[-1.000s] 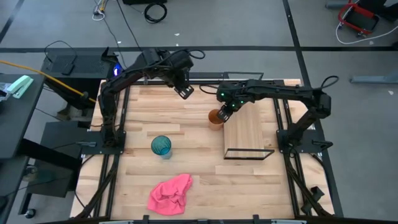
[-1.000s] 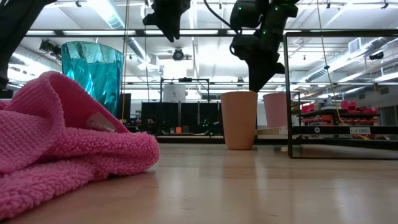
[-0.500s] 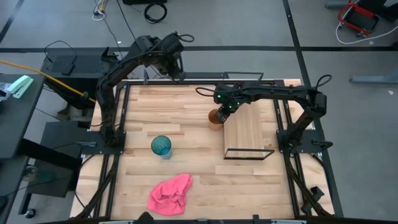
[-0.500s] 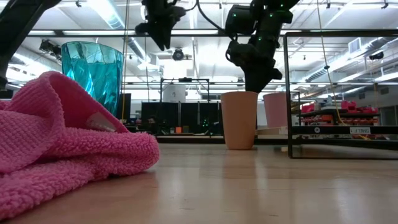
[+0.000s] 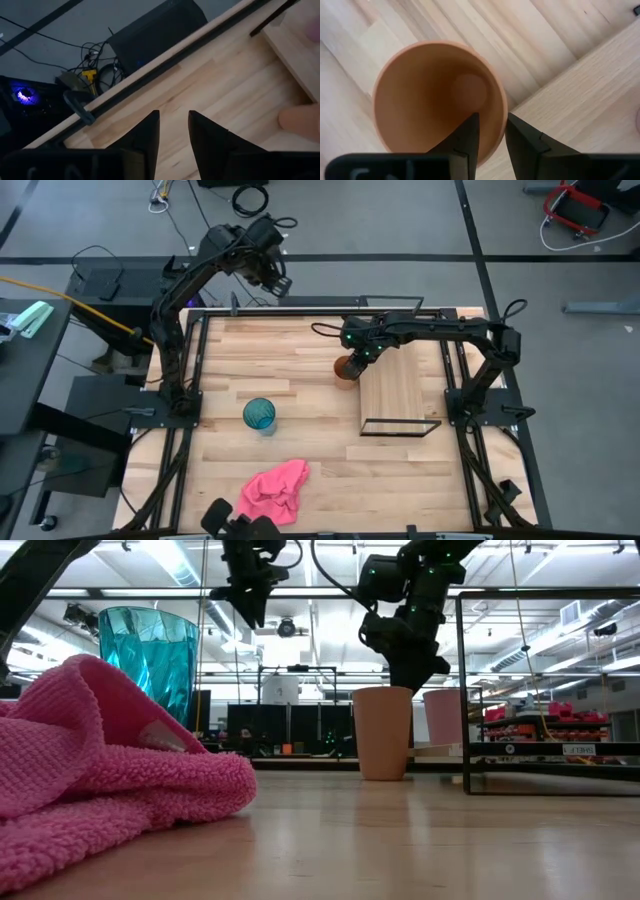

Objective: Stack small to large cups/mugs on shelf
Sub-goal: Put the orange cup on the shelf

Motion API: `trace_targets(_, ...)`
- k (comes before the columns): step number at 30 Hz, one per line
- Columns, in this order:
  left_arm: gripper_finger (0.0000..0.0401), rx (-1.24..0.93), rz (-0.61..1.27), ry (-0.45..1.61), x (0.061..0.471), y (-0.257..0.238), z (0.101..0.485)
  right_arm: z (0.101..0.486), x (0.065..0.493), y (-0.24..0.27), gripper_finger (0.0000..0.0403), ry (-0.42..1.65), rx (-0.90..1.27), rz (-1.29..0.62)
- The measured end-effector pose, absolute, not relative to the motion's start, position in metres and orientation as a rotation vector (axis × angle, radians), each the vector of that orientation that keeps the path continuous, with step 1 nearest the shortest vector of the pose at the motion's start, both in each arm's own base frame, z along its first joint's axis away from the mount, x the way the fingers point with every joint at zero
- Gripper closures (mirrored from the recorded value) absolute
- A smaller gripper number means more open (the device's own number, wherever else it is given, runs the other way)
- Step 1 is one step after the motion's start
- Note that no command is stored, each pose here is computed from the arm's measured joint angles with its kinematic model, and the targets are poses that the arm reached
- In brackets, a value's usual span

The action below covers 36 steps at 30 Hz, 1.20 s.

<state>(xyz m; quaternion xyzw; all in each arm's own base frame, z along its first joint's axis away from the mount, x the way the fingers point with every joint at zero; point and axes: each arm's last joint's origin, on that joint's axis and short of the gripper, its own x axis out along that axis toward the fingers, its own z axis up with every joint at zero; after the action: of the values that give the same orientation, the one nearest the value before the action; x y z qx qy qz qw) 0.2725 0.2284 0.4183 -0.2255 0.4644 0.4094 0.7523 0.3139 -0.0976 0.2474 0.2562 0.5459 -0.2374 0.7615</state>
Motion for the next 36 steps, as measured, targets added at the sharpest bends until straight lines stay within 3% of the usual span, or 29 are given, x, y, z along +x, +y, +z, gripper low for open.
trace_targets(6,0.0296,-0.489,0.894,0.996,0.274,0.229,0.419,0.247,0.314,-0.098,0.0322,1.186,0.563,-0.521)
trace_targets(15,0.0302,-0.489,0.894,0.988,0.275,0.229,0.419,0.247,0.314,-0.099,0.0391,1.178,0.579,-0.531)
trace_targets(23,0.0309,-0.484,0.888,0.980,0.277,0.227,0.420,0.250,0.315,-0.098,0.0397,1.165,0.564,-0.517)
trace_targets(28,0.0316,-0.487,0.887,0.978,0.278,0.226,0.420,0.285,0.312,-0.098,0.0399,1.169,0.540,-0.494)
trace_targets(36,0.0323,-0.487,0.887,0.979,0.278,0.226,0.420,0.374,0.285,-0.096,0.0400,1.242,0.413,-0.527)
